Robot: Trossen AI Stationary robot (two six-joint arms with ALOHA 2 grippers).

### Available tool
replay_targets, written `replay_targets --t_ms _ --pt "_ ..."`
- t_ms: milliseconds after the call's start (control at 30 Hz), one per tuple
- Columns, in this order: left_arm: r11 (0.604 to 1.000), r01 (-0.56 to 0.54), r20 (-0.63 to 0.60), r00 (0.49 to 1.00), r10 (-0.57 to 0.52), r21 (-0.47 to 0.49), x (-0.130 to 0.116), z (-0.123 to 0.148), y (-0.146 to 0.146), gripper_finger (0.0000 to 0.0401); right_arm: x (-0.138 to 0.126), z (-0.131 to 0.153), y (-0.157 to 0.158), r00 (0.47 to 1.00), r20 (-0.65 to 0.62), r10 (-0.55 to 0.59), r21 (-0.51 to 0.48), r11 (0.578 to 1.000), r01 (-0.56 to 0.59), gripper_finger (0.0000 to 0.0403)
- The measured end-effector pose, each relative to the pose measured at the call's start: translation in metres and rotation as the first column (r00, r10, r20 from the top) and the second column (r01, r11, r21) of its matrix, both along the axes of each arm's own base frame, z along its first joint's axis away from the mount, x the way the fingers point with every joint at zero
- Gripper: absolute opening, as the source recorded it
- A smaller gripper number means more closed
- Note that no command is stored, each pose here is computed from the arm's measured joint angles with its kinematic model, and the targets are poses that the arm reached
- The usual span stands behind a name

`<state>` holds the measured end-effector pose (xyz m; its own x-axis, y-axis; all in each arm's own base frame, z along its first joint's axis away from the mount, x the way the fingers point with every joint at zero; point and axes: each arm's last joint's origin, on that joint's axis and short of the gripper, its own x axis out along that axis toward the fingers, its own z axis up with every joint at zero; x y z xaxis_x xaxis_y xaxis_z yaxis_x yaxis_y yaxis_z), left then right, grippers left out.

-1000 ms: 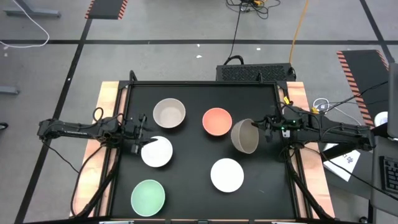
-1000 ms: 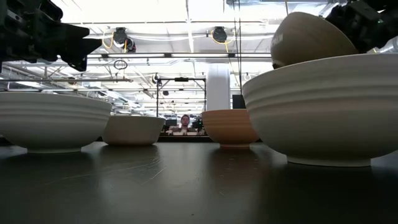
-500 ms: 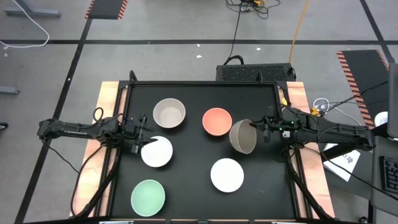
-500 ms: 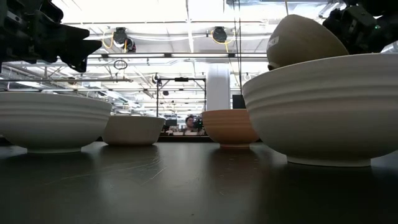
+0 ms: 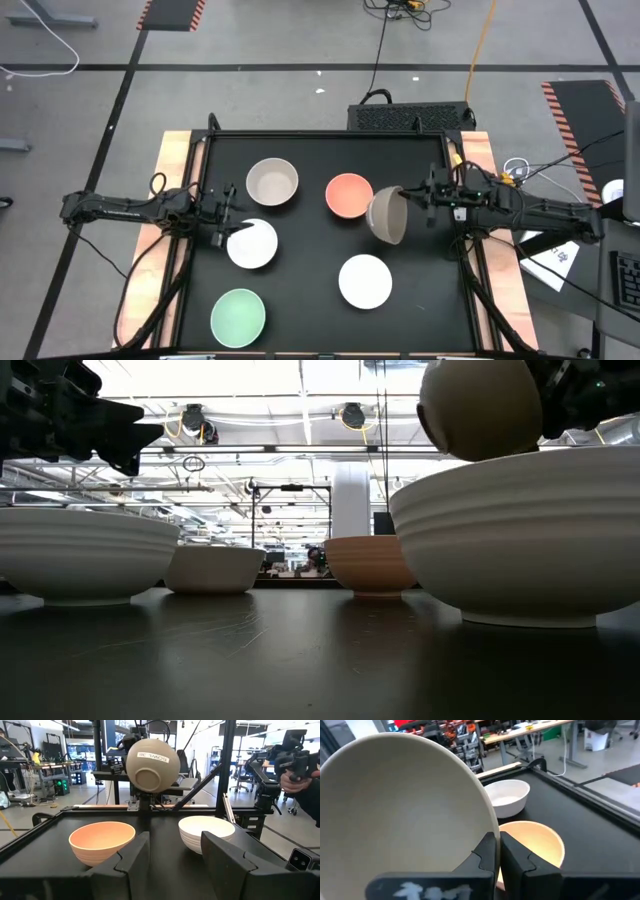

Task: Nest bowls inside each other
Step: Stack the brown bowl on top of the orange bowl

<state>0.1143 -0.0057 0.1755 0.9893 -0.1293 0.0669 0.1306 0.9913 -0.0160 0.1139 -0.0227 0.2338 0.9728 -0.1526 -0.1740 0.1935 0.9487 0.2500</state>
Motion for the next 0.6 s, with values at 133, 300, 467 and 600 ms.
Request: replay_targets --t_ms 133,300,467,600 --pt "1.000 0.000 0.002 1.000 0.000 0.013 0.000 0.000 0.000 0.0182 0.002 0.003 -0.004 0.999 0.032 -0.027 -0.022 0.999 0.028 0.0002" --pt "1.000 -0.001 0.004 1.000 0.001 0.017 0.000 0.000 0.000 0.0182 0.004 0.006 -0.010 0.997 0.052 -0.059 -0.039 0.997 0.061 0.0003" --pt "1.000 -0.001 0.004 1.000 0.001 0.018 0.000 0.000 0.000 0.0182 0.008 0.014 -0.016 0.997 0.041 -0.060 -0.039 0.997 0.062 0.0003" --pt "1.000 -0.001 0.004 1.000 0.001 0.018 0.000 0.000 0.000 0.0182 0.013 0.023 -0.020 0.999 0.035 -0.032 -0.043 0.999 0.034 0.0003"
